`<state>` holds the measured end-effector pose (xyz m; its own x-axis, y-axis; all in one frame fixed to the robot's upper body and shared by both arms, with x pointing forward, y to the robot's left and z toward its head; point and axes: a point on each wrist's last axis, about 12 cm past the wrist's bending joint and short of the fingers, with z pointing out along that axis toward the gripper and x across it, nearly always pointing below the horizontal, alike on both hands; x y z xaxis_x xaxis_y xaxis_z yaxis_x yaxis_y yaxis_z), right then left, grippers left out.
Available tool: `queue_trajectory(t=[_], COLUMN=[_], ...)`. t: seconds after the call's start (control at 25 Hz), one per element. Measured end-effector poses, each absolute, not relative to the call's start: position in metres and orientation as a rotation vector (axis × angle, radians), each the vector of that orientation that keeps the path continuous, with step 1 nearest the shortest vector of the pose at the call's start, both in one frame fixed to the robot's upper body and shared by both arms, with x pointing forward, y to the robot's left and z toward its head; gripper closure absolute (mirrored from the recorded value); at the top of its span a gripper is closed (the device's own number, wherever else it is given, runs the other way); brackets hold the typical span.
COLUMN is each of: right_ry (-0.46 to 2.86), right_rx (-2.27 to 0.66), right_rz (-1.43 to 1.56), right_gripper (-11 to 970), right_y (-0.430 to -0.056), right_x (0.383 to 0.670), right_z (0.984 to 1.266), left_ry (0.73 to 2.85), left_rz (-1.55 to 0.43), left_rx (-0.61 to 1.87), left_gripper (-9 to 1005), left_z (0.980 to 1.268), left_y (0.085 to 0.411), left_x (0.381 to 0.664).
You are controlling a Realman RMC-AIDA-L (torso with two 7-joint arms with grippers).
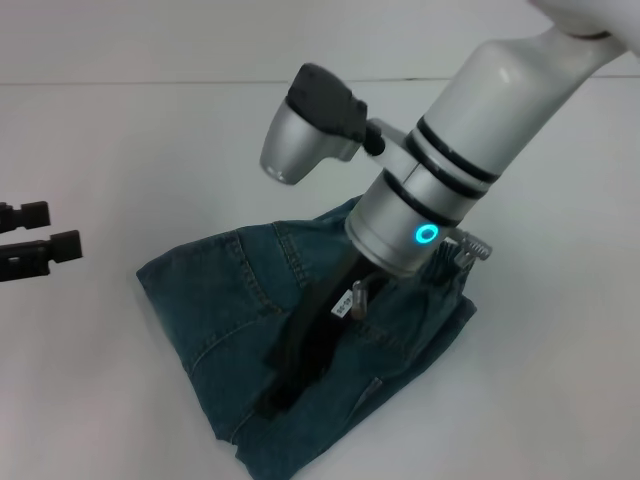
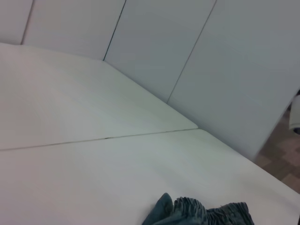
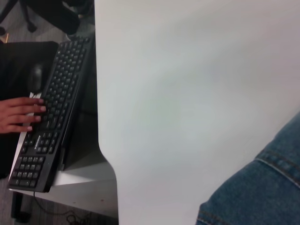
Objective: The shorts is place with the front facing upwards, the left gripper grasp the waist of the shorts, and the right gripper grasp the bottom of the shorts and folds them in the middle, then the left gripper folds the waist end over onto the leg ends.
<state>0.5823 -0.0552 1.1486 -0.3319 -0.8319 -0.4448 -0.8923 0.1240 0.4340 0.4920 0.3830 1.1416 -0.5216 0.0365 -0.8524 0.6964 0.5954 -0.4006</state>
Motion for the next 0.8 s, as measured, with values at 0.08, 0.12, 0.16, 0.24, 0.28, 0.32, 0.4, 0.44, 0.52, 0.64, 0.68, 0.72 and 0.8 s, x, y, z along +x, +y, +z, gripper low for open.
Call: queue_trajectory(t=[0.08, 0.12, 0.16, 0.24, 0.28, 0.32, 0.4, 0.44, 0.52, 0.64, 0.68, 0.72, 0.8], right_ry=[2.283, 2.283, 2.284, 2.289, 2.293, 2.296, 2.297, 2.295, 2.297, 2.301, 2.302, 2.303, 2.304], right_rx=[-1.77, -1.776, -1.782, -1.783, -1.778, -1.77, -1.753, -1.745, -1.733, -1.713, -1.714, -1.714, -1.709], right_rz=[0.989, 0.984, 0.978, 0.959, 0.948, 0.941, 0.93, 0.925, 0.917, 0.902, 0.894, 0.888, 0.877], right_gripper=[277, 277, 277, 277, 277, 277, 277, 277, 277, 277, 277, 277, 277], right_y=[-0.052, -0.051, -0.05, -0.048, -0.047, -0.046, -0.044, -0.043, -0.042, -0.038, -0.036, -0.035, -0.034], right_x=[0.58, 0.579, 0.578, 0.578, 0.578, 0.579, 0.579, 0.58, 0.58, 0.578, 0.577, 0.576, 0.576], right_z=[1.146, 1.145, 1.144, 1.142, 1.142, 1.141, 1.141, 1.14, 1.138, 1.133, 1.131, 1.129, 1.128], left_ry=[1.951, 1.952, 1.953, 1.973, 1.984, 1.996, 2.01, 2.012, 2.014, 2.016, 2.016, 2.016, 2.015], left_rz=[-0.961, -0.961, -0.958, -0.945, -0.94, -0.933, -0.921, -0.918, -0.915, -0.917, -0.918, -0.92, -0.921], left_rx=[0.589, 0.593, 0.595, 0.6, 0.602, 0.602, 0.597, 0.594, 0.589, 0.586, 0.585, 0.584, 0.583], left_gripper=[88, 88, 88, 89, 89, 89, 89, 89, 89, 89, 89, 89, 89], left_z=[1.144, 1.145, 1.145, 1.147, 1.147, 1.147, 1.148, 1.148, 1.148, 1.147, 1.147, 1.147, 1.146], left_y=[0.385, 0.386, 0.387, 0.39, 0.392, 0.393, 0.396, 0.397, 0.398, 0.398, 0.398, 0.398, 0.397], left_x=[0.49, 0.49, 0.489, 0.489, 0.488, 0.488, 0.487, 0.486, 0.485, 0.485, 0.484, 0.484, 0.484])
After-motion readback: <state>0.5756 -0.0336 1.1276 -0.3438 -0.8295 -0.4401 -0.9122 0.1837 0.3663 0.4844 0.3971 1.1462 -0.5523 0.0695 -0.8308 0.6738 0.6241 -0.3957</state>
